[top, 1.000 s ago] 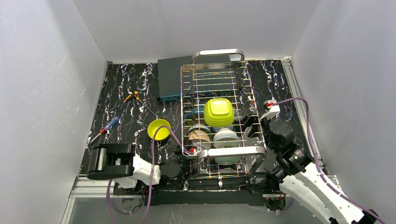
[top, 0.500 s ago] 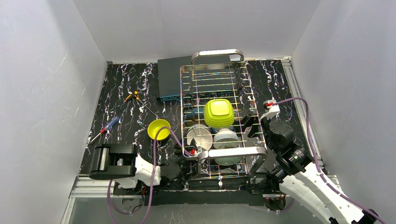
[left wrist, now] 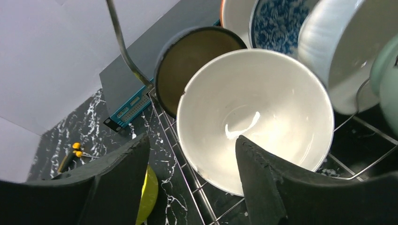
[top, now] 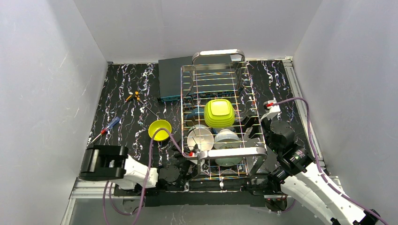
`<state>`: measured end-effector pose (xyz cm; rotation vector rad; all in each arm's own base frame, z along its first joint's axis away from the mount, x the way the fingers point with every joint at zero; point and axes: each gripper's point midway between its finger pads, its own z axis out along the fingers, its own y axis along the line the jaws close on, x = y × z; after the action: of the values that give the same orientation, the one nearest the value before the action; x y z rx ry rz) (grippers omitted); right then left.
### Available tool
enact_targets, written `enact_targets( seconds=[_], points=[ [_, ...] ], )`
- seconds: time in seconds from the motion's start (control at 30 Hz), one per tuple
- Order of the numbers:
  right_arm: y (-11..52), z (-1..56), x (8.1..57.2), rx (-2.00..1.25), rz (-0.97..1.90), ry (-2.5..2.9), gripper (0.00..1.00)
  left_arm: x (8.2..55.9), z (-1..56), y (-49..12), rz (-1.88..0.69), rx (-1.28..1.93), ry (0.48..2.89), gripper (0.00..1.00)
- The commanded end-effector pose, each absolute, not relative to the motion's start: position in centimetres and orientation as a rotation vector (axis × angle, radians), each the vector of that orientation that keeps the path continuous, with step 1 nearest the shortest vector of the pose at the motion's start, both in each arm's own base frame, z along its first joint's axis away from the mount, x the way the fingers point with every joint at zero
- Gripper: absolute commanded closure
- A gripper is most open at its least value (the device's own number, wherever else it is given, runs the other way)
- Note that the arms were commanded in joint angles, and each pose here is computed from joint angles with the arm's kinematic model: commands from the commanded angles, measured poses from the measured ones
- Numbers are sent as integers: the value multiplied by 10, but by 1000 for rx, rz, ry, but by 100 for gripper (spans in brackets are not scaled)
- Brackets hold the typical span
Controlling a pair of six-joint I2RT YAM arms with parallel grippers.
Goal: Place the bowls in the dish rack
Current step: Place the bowl in the dish rack, then adjust the bowl in the dish rack.
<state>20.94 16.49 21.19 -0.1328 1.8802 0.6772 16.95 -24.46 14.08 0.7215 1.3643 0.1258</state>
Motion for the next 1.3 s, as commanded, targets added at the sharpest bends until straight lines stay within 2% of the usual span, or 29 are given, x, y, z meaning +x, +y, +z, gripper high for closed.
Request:
enact_targets(
  seconds=[0.0,0.07,0.2,0.47,0.57,0.63,0.83,1.13,1.27],
  points=[
    [168,241,213,-131,711,1796,1,164,155,-229,6,526,1440,28],
    [168,241,212,-132,712,1797,1,162,155,-226,-46,511,1462,15],
    [170,240,213,-131,720,1799,1,156,152,-222,-162,499,1530,2],
    [171,238,213,-134,725,1806,1,142,159,-208,-455,335,1669,2],
    [172,237,212,-134,726,1808,1,141,155,-187,-456,254,1801,2],
    [172,236,213,-129,730,1810,1,137,152,-183,-448,308,1870,2],
    [176,230,213,-130,746,1823,1,133,139,-198,-564,308,2144,2],
    [174,229,213,-132,733,1827,1,155,128,-225,-852,123,2384,7],
    [175,228,213,-133,736,1830,1,158,133,-240,-1046,132,2387,20]
  ],
)
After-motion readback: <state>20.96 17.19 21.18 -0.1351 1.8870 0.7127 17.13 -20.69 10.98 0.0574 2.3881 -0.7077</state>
